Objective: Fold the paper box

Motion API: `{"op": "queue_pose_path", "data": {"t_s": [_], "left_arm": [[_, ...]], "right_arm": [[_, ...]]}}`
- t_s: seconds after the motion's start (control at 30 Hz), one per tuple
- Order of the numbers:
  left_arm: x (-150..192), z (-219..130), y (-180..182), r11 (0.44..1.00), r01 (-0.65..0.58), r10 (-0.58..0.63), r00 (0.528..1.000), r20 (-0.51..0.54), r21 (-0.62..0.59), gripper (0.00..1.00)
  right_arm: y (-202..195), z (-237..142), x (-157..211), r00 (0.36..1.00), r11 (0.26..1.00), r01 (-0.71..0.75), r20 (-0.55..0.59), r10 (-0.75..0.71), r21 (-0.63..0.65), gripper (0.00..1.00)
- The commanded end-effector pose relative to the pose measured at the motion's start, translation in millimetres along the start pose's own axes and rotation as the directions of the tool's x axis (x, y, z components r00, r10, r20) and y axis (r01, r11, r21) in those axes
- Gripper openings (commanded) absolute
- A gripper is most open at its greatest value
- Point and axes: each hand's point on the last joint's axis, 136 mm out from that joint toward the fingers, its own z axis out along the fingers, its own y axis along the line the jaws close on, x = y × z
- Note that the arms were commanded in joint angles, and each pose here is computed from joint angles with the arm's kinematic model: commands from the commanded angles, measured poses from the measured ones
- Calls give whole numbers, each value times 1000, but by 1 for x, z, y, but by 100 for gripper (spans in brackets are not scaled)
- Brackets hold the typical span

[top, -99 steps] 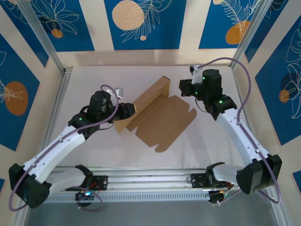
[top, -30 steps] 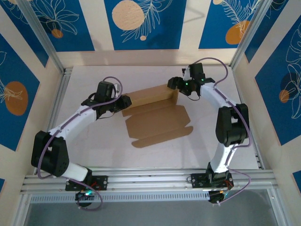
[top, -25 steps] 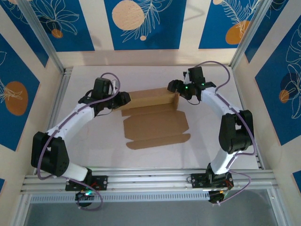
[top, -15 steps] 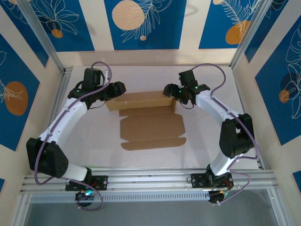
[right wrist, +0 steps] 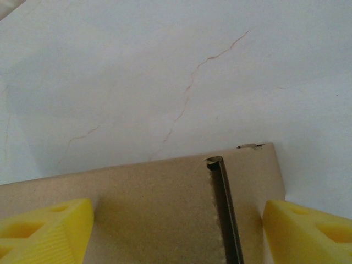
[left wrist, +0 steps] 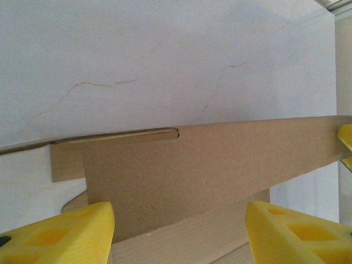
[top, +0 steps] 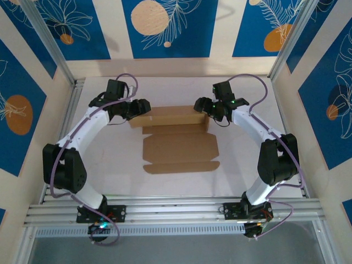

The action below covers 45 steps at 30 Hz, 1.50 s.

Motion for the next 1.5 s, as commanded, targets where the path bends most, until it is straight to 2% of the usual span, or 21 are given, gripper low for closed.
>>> {"op": "queue_pose_path", "data": {"t_s": [0.0, 0.33, 0.57, 0.67, 0.8, 1.2, 1.27, 1.33, 1.4, 1.47], "left_arm": [[-2, 10, -1, 999, 21, -21, 1000, -9, 50, 64], [14, 35, 5, 989, 104, -100, 994, -38, 106, 63], [-1, 40, -16, 959, 120, -125, 992, 3, 256, 58], [-9, 44, -30, 919, 136, -152, 988, 13, 371, 51], [-17, 43, -46, 844, 153, -192, 981, 23, 514, 38], [-26, 44, -56, 712, 209, -270, 963, -14, 671, 10], [-25, 45, -55, 714, 212, -270, 963, -16, 667, 10], [-24, 48, -52, 728, 217, -271, 962, -17, 650, 15], [-21, 50, -49, 748, 220, -267, 964, -20, 626, 26], [-19, 51, -44, 780, 220, -258, 966, -19, 586, 44]], "right_arm": [[2, 5, 9, 999, 1000, 18, -38, -19, -25, 81], [11, 15, 17, 996, 998, 31, -83, -36, -60, 81], [21, 19, 25, 991, 994, 57, -116, -68, -98, 80], [21, 20, 27, 990, 993, 60, -122, -72, -105, 80], [20, 19, 29, 989, 991, 23, -139, -42, -133, 80], [11, 18, 28, 987, 984, -59, -160, 32, -169, 79], [10, 17, 26, 988, 985, -59, -153, 34, -163, 80], [8, 17, 25, 988, 986, -59, -151, 35, -155, 80], [5, 19, 23, 988, 988, -65, -147, 44, -140, 80], [1, 21, 22, 987, 988, -87, -148, 67, -127, 79]]}}
